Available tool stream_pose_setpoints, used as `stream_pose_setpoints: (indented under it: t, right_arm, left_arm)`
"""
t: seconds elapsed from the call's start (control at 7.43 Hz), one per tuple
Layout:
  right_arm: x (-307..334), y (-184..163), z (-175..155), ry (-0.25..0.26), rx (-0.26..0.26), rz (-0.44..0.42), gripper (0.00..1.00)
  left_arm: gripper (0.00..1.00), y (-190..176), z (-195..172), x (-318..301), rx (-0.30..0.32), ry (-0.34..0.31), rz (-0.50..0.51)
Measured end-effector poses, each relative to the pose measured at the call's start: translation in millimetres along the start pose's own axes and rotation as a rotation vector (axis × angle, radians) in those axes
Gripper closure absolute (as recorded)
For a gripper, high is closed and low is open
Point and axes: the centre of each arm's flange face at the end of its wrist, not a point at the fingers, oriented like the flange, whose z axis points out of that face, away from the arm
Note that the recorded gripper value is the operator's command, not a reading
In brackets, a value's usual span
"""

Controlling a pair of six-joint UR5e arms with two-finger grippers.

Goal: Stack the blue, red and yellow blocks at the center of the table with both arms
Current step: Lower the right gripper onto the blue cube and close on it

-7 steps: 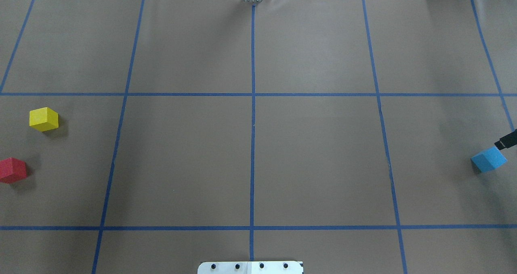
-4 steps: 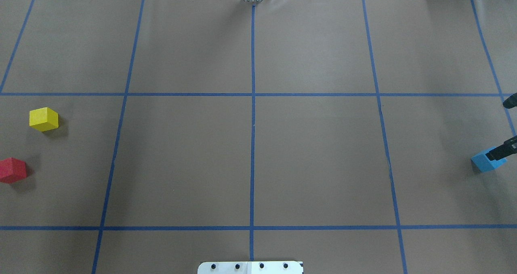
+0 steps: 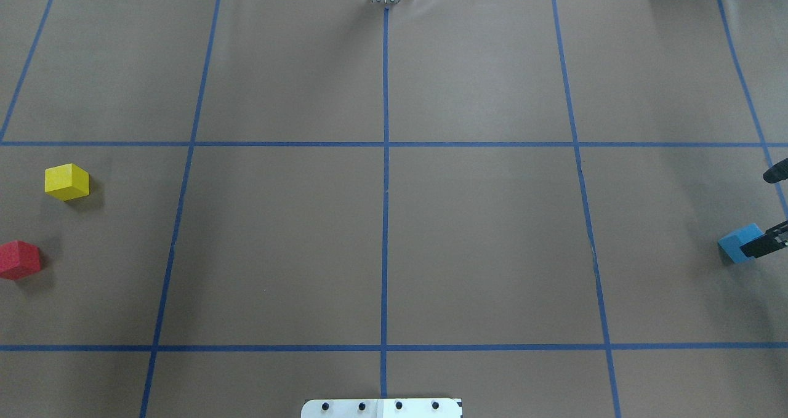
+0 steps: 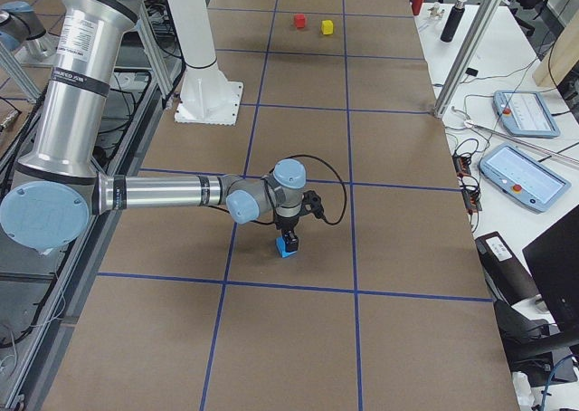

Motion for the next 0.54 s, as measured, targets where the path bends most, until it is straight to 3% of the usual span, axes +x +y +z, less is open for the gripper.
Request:
stream_pose_setpoints:
  t: [0.54]
  right_arm:
    - [8.2, -0.1, 15.9, -0.025, 0.03, -0.016, 0.03]
  left_arm:
    - [0.0, 0.3, -1.8, 1.8, 0.003, 0.0, 0.005]
